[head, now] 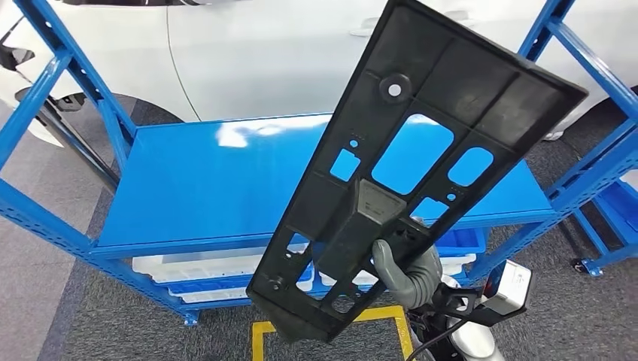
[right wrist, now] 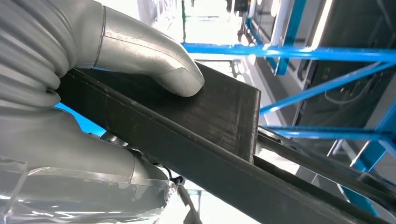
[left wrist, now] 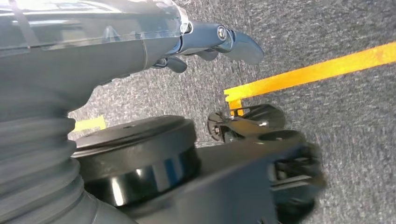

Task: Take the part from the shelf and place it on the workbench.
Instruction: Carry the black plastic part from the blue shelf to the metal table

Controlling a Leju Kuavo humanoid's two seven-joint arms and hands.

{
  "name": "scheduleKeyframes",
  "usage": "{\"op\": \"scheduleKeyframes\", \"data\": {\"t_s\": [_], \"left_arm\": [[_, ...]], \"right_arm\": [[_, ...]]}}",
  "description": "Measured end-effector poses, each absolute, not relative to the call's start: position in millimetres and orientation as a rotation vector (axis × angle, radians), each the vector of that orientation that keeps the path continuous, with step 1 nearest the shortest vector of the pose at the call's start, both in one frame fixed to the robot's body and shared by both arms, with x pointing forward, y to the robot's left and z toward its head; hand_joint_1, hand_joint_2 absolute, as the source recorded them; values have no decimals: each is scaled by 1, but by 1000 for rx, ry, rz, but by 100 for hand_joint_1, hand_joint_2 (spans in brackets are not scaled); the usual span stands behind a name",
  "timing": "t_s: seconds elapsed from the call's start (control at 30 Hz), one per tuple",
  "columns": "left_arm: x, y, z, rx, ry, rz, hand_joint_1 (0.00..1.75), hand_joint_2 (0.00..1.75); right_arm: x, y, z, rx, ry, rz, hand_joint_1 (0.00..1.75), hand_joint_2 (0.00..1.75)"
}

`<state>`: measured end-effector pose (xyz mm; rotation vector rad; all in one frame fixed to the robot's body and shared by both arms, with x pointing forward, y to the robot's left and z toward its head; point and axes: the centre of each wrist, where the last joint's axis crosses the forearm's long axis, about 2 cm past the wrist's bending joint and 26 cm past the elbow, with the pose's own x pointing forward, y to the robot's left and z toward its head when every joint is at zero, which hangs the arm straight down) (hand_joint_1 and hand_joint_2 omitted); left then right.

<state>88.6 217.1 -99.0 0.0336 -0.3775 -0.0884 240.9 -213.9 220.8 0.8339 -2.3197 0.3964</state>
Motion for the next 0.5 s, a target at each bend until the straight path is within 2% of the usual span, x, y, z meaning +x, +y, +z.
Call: {"op": "scheduleKeyframes", "data": {"t_s": [0.5], "left_arm": [[89, 218, -99, 40, -385, -94, 0, 175]], "right_arm": [[243, -219, 209, 838, -2321, 362, 175, 175]]}}
